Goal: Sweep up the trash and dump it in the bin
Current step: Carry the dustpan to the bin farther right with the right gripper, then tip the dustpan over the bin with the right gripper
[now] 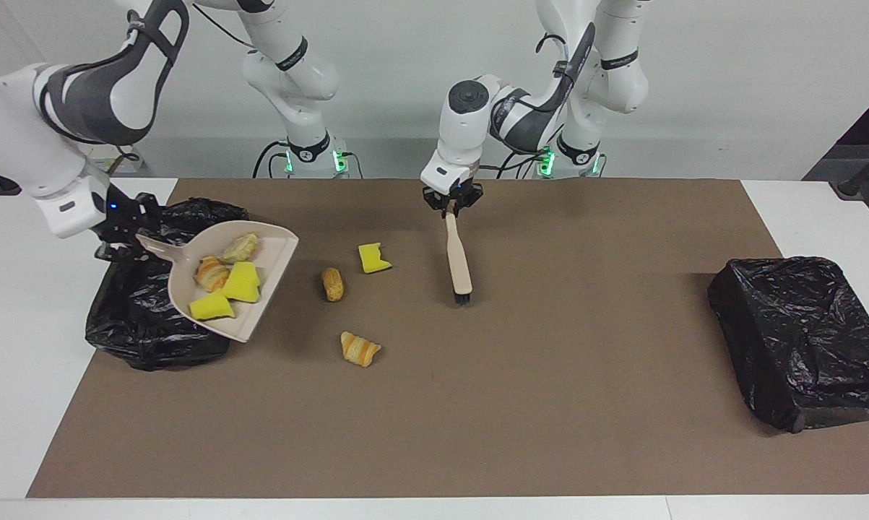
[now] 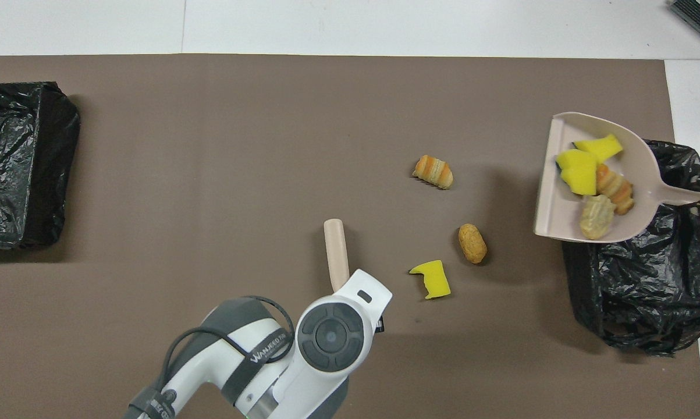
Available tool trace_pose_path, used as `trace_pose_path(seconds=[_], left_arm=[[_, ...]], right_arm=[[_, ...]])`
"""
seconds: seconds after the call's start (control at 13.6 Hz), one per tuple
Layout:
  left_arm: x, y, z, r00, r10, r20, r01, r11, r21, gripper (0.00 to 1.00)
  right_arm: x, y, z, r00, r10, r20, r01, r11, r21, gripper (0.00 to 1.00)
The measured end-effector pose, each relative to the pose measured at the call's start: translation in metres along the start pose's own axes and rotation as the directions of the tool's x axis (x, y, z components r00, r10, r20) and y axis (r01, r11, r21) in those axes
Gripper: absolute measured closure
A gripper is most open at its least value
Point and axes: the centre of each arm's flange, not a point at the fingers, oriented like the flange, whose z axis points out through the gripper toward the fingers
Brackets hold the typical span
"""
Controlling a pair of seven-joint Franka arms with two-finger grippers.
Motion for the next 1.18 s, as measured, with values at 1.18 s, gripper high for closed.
trace_pose_path(seconds=[1.18], left_arm=[[-0.056,-0.006,0.027,1.000,0.021,-0.015,-0.021,1.000,-0.003,0.60]], right_arm=[[-0.013,-0.014,0.000,0.821,-0.232,0.521,0.282,0.959,-0.017,0.67]])
